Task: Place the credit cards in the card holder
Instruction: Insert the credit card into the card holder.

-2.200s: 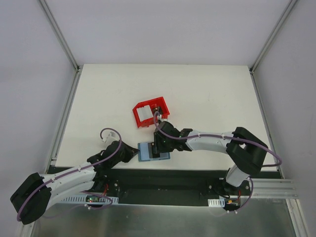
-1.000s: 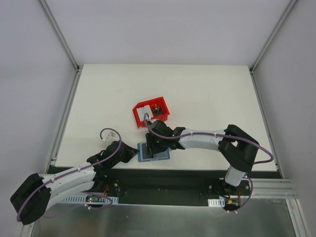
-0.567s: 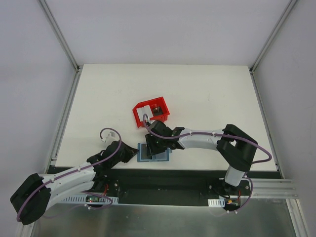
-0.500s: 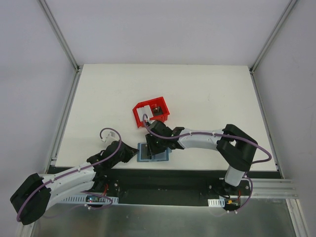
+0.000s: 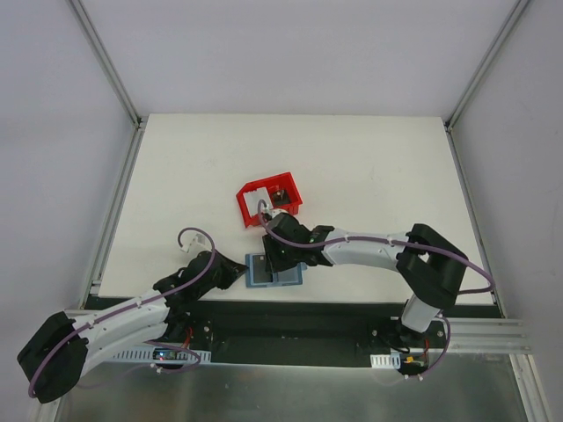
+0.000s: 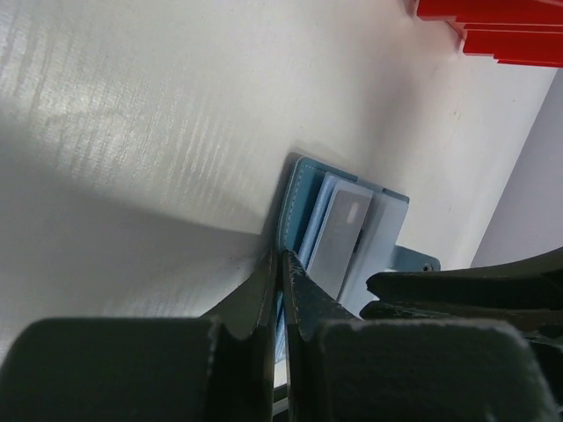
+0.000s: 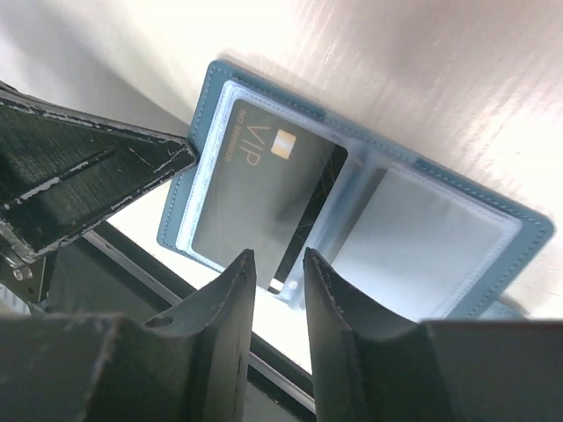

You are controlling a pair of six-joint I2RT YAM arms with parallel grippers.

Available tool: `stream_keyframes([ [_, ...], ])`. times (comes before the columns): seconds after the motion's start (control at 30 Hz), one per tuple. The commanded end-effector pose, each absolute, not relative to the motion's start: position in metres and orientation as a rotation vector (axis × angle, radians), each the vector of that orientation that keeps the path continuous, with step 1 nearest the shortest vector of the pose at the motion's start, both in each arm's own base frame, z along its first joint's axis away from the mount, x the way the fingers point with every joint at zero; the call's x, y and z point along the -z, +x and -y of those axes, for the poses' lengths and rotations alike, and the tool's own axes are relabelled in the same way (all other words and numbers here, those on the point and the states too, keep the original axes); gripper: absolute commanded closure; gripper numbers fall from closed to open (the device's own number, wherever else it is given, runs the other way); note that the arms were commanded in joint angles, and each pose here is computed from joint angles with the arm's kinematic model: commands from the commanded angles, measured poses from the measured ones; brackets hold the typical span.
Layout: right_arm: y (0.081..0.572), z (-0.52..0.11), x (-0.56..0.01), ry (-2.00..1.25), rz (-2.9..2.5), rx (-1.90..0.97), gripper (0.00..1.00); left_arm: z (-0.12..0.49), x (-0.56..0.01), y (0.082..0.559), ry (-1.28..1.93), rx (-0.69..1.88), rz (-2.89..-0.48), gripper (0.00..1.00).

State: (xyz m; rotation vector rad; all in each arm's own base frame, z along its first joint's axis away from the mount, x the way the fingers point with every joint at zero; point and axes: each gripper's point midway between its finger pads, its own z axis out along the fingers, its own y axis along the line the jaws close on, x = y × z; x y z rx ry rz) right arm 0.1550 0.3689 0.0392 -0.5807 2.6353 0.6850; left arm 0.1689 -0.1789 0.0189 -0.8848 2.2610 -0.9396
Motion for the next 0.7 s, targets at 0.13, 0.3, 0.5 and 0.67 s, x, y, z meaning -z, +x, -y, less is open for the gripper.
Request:
stream_keyframes([
  [0.13,0.167,-0.351,-0.048,-0.559,-2.626,-0.542,0.67,0.182,-0.018,0.163,-0.816,0.945,-2.292,1.00],
  [0.3,0.166,-0.341,-0.039,-0.548,-2.660,-0.463,0.69,0.186,-0.025,0.165,-0.765,0.953,-2.292,1.00],
  [0.5,0.167,-0.354,-0.062,-0.552,-2.594,-0.583,0.63,0.190,-0.034,0.166,-0.712,0.969,-2.287,1.00],
  [0.67,0.165,-0.369,-0.078,-0.565,-2.555,-0.668,0.59,0.195,-0.041,0.167,-0.648,0.984,-2.292,1.00],
])
